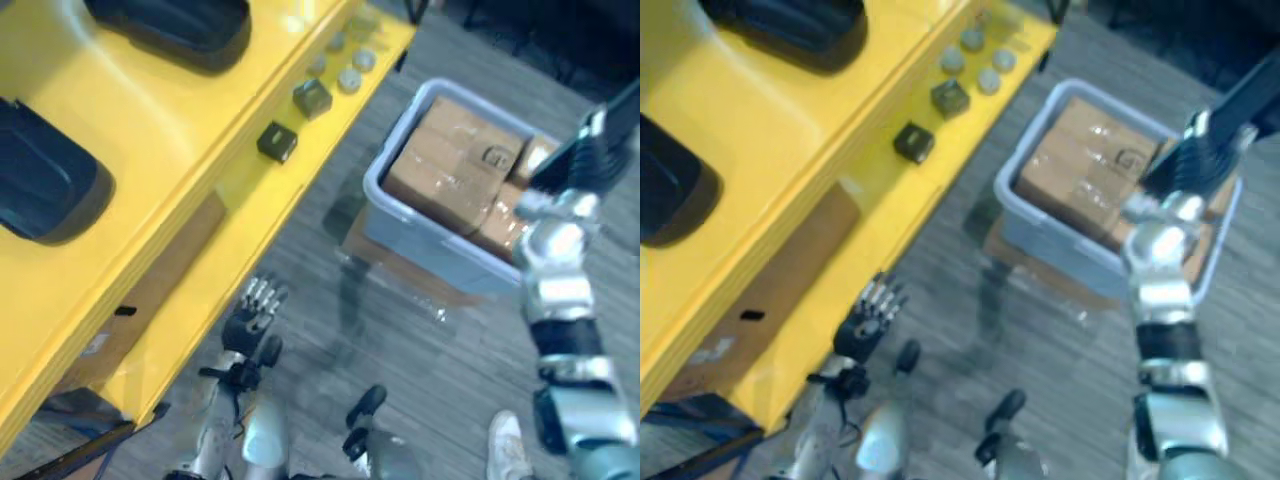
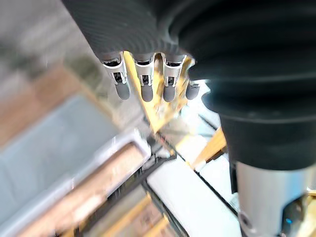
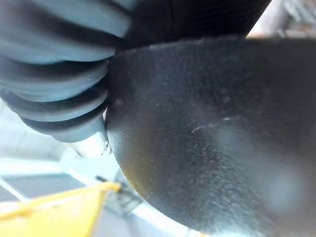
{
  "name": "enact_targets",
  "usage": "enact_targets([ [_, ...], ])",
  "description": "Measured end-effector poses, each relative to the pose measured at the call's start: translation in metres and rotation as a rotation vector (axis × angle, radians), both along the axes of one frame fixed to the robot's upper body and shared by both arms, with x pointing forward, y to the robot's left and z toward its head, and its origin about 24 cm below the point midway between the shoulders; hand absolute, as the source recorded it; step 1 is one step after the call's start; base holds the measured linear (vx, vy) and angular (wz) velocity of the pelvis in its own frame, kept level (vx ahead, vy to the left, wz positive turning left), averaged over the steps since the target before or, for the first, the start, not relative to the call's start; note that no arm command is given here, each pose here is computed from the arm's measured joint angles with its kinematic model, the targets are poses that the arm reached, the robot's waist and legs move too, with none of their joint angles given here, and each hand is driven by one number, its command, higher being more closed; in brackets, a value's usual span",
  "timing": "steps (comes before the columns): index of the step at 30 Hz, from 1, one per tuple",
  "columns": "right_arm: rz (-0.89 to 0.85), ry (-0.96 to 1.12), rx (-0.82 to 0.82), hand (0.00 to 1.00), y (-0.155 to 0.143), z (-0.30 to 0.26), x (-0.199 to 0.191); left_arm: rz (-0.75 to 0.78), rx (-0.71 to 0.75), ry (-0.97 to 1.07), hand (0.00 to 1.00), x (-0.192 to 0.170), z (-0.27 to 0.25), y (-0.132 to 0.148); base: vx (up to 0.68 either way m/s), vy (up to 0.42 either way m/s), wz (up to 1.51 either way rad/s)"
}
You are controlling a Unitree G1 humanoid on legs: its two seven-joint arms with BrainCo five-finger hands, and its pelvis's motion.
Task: Walk over and take plastic housings, then place them on the shelf
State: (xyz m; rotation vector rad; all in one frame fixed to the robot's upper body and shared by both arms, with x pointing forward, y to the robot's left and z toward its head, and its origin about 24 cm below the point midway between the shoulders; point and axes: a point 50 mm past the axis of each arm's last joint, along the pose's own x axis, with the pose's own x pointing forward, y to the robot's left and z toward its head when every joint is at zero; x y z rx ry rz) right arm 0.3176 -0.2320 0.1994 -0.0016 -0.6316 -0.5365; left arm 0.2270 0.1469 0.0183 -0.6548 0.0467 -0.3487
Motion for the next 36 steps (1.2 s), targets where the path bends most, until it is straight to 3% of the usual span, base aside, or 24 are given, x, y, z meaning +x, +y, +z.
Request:
enact_targets([
  [8,0.680,-0.088,0.034,1.00,0.053,-0.022,-0.023,-0.169,-0.088,0.096,0.00,0.006,-0.008,-0.024,0.02,0.025,-0.12],
  [17,1.237,-0.197,0.000,1.00,0.090,-0.026,-0.040,-0.215,-0.071,0.184,0.00,0.006,-0.025,-0.034,0.00,0.000,0.00],
  [21,1.367,-0.163,-0.006,1.00,0.106,-0.032,-0.043,-0.202,-0.068,0.243,0.00,0.002,-0.039,-0.033,0.00,-0.003,-0.06],
  [26,1.562,-0.120,0.064,1.00,0.125,-0.045,-0.051,-0.163,-0.256,0.321,0.00,0.002,-0.062,-0.031,-0.01,-0.001,-0.03],
  [30,1.716,-0.051,0.097,1.00,0.146,-0.058,-0.059,-0.188,-0.408,0.258,0.00,0.004,-0.061,-0.027,0.00,0.000,0.00],
  [33,1.755,-0.031,0.113,1.00,0.153,-0.063,-0.063,-0.173,-0.507,0.211,0.00,0.008,-0.057,-0.024,0.00,0.000,0.00],
  [36,1.763,-0.018,0.133,1.00,0.154,-0.071,-0.067,-0.047,-0.600,0.161,0.00,0.013,-0.056,-0.007,0.00,0.000,0.00],
])
